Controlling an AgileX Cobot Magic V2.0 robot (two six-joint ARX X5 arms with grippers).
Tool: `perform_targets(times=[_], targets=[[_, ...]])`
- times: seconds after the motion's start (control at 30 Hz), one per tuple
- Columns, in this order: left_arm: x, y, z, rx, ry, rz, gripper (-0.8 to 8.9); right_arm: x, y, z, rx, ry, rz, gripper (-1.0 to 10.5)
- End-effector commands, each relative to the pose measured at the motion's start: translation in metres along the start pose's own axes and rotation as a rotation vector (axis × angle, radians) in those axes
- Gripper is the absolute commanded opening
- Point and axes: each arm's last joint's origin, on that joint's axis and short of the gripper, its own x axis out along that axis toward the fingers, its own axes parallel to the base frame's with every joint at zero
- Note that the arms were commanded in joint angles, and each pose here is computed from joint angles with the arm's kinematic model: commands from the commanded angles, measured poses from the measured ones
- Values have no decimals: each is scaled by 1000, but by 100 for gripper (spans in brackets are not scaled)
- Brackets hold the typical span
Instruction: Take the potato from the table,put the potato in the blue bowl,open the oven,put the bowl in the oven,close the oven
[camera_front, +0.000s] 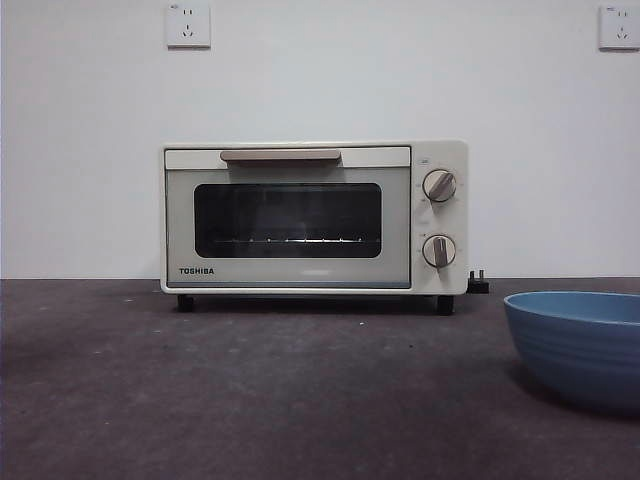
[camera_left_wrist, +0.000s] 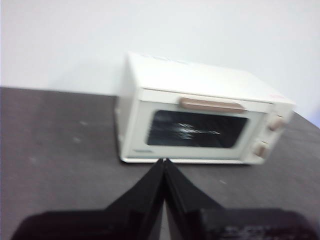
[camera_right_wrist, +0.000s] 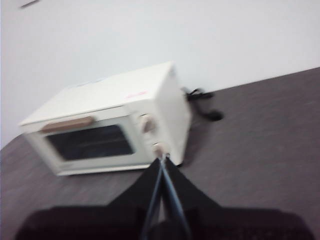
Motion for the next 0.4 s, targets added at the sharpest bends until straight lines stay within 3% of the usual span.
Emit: perform_targets(times=[0.03, 0.2, 0.4], targets=[[-3, -5, 16, -32, 71, -36, -5, 3, 6, 15, -30, 64, 88, -8], [-11, -16, 40, 41, 104, -128, -5, 19, 11, 32, -41, 198, 245, -8], [-22, -26, 52, 22, 166, -239, -6, 55, 13, 41, 5, 361, 363, -8]])
